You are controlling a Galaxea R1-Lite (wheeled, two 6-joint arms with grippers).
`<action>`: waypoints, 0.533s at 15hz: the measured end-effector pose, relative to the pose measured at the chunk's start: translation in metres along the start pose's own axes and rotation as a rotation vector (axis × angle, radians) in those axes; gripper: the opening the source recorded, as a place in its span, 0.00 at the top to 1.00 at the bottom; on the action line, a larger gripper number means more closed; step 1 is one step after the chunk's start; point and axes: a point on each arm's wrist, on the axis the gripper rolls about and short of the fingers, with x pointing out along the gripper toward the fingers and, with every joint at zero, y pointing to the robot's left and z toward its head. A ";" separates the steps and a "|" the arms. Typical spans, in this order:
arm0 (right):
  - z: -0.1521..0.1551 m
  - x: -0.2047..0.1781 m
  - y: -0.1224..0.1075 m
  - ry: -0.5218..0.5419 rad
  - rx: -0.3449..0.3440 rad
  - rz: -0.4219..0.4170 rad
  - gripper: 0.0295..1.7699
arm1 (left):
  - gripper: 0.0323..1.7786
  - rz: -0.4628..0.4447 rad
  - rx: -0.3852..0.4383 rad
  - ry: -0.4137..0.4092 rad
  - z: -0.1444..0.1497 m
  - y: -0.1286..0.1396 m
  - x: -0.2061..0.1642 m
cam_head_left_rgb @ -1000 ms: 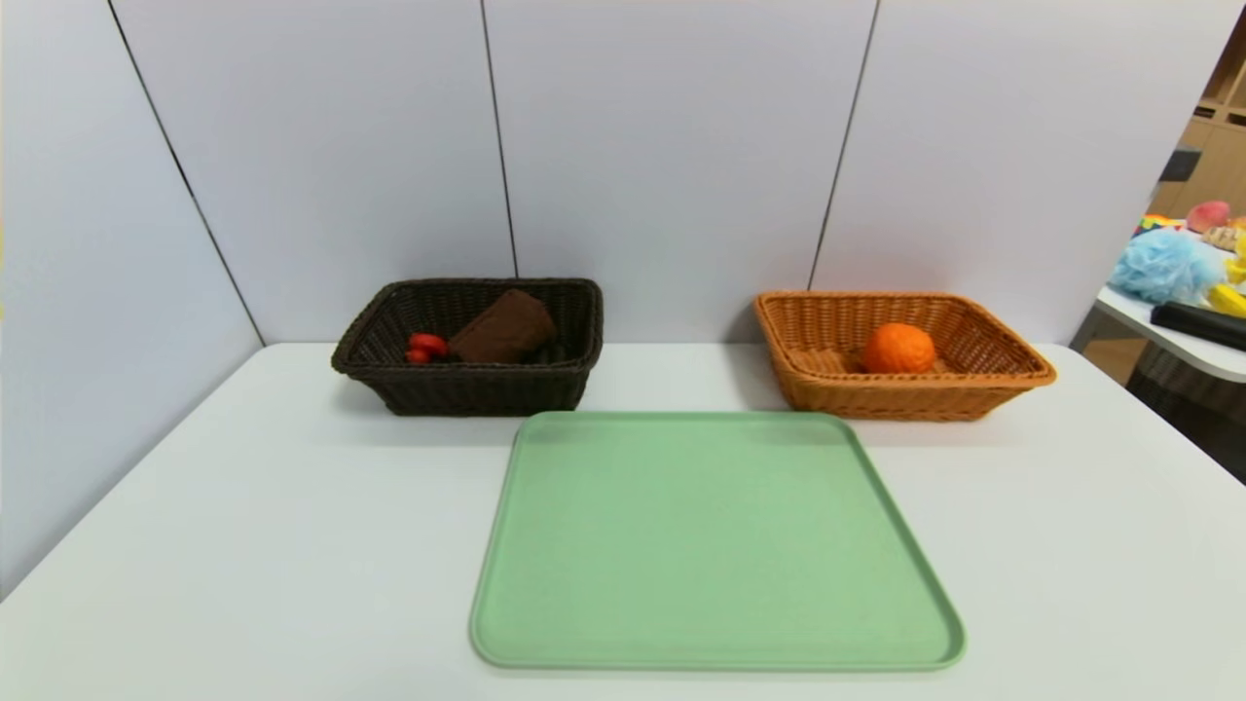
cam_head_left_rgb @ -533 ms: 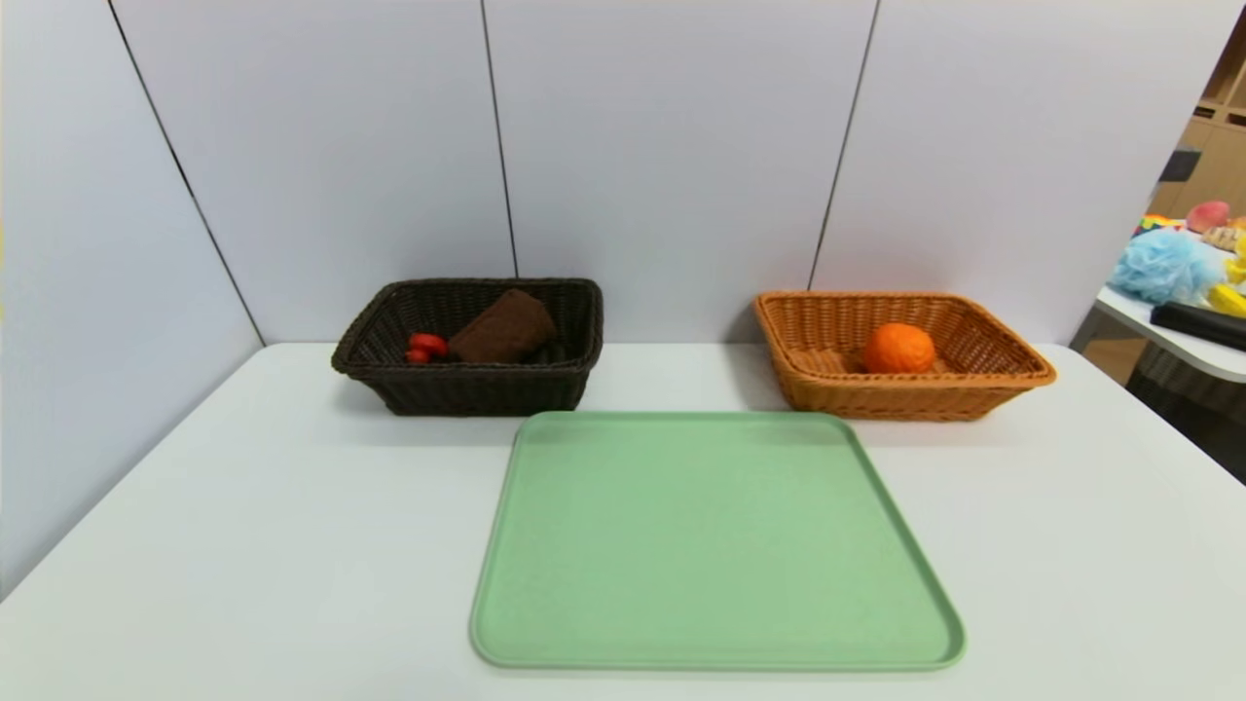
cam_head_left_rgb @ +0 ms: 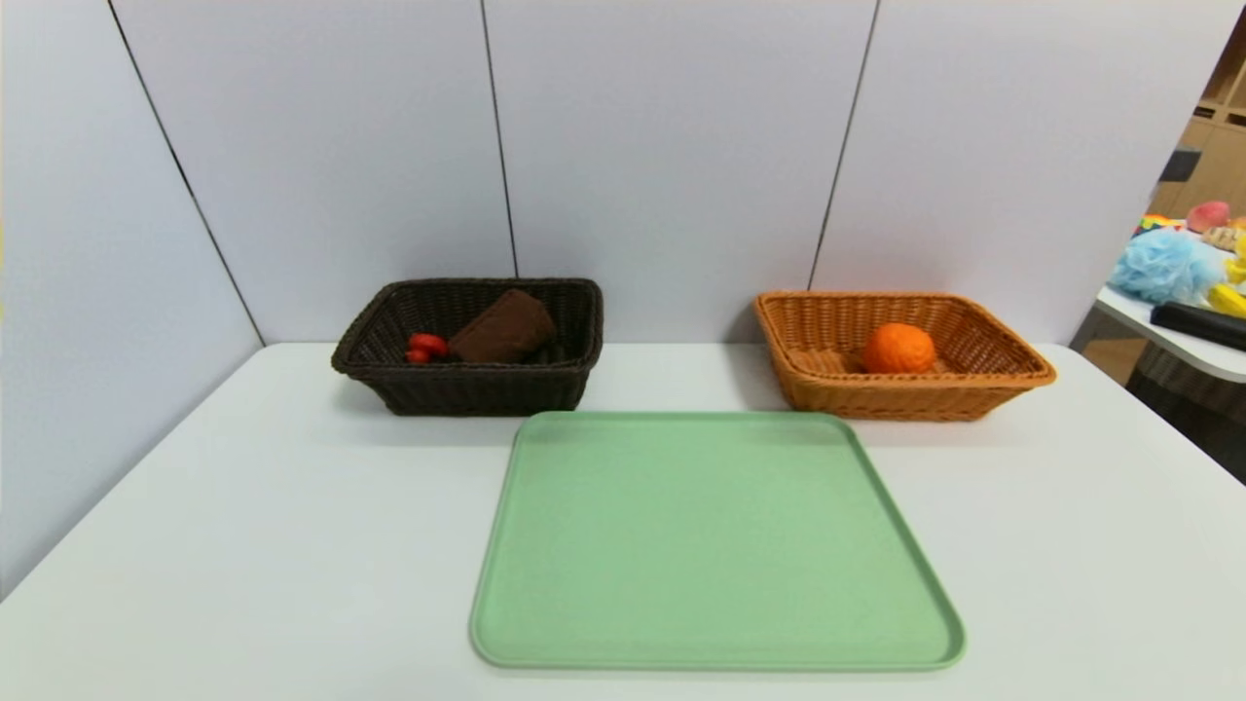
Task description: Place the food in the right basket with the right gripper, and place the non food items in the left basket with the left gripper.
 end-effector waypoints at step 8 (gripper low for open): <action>-0.032 0.031 0.001 -0.109 -0.008 -0.013 0.03 | 0.05 0.001 0.003 0.009 -0.008 0.000 0.004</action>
